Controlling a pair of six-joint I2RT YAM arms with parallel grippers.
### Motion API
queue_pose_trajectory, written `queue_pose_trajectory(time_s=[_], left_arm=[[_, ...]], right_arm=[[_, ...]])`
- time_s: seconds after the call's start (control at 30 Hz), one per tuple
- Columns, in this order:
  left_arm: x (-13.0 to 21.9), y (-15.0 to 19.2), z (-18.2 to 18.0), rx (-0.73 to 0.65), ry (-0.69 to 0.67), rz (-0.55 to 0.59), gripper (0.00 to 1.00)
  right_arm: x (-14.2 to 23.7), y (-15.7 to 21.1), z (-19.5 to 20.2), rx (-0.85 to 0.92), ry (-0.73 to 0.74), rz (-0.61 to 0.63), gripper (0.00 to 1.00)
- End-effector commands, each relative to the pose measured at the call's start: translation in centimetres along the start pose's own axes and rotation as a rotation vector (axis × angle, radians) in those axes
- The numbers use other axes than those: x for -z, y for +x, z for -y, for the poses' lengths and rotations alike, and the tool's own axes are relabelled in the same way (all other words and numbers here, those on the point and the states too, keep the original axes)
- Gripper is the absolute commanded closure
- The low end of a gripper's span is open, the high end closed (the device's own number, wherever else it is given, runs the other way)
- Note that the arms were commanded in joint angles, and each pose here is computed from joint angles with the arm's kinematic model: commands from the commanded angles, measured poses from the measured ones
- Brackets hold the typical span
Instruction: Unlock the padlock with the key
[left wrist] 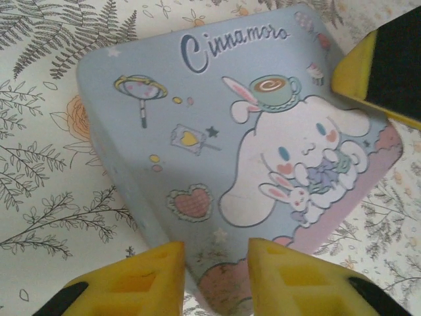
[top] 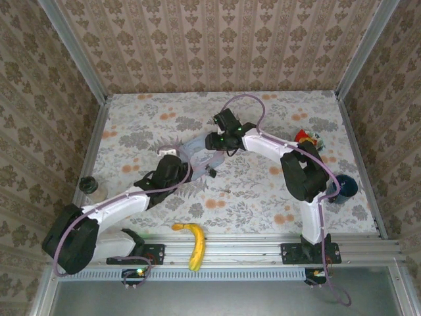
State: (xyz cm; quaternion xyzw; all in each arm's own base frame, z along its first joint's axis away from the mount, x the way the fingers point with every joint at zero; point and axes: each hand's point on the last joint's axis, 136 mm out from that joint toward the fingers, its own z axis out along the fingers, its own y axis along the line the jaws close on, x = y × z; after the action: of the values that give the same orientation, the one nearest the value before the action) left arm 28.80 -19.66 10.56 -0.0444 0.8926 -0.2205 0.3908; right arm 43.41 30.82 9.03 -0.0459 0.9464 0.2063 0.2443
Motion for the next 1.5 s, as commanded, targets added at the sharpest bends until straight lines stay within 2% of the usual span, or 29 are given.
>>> queue_pose_trajectory(time_s=[0.0, 0.2, 0.37, 0.5, 0.7, 0.97, 1.07, 1.17, 1.37, 1.47], left_arm=[[0.2, -1.3, 0.9, 0.028, 0.050, 0.048, 0.66], [-1.0, -2.4, 0.5, 0.036, 0.073, 0.027, 0.62], [-2.0, -3.1, -0.3, 0.070, 0.090, 0.018, 0.63], [-2.6, -2.6, -0.2, 0.077, 0.113, -0.001, 0.64], [-3.2, -2.5, 0.5, 0.087, 0.144, -0.013, 0.64], [-2.7, -3.2, 0.0, 0.091, 0.125, 0.011, 0.62], [-1.5, -3.5, -0.4, 0.092, 0.113, 0.037, 0.54], [-0.3, -3.9, -0.7, 0.085, 0.105, 0.062, 0.39], [2.1, -4.1, -2.0, 0.068, 0.061, 0.107, 0.00], [2.7, -3.9, -2.6, 0.067, 0.048, 0.124, 0.00]], right_arm=[[0.6, 1.2, -2.0, 0.011, -0.047, -0.048, 0.45], [3.6, -0.4, -0.7, 0.076, 0.060, 0.011, 0.34], [7.1, -1.1, 1.2, 0.093, 0.162, 0.103, 0.31], [9.5, -0.3, 2.9, 0.095, 0.216, 0.150, 0.33], [11.1, 5.0, 5.1, 0.104, 0.263, 0.103, 0.44], [11.5, 13.7, 5.1, 0.204, 0.441, -0.057, 0.48], [10.8, 15.6, 4.3, 0.190, 0.458, -0.087, 0.48], [9.7, 16.7, 3.4, 0.168, 0.474, -0.109, 0.46], [7.3, 17.3, 2.7, 0.141, 0.556, -0.126, 0.44], [6.5, 16.8, 2.6, 0.134, 0.565, -0.095, 0.44]])
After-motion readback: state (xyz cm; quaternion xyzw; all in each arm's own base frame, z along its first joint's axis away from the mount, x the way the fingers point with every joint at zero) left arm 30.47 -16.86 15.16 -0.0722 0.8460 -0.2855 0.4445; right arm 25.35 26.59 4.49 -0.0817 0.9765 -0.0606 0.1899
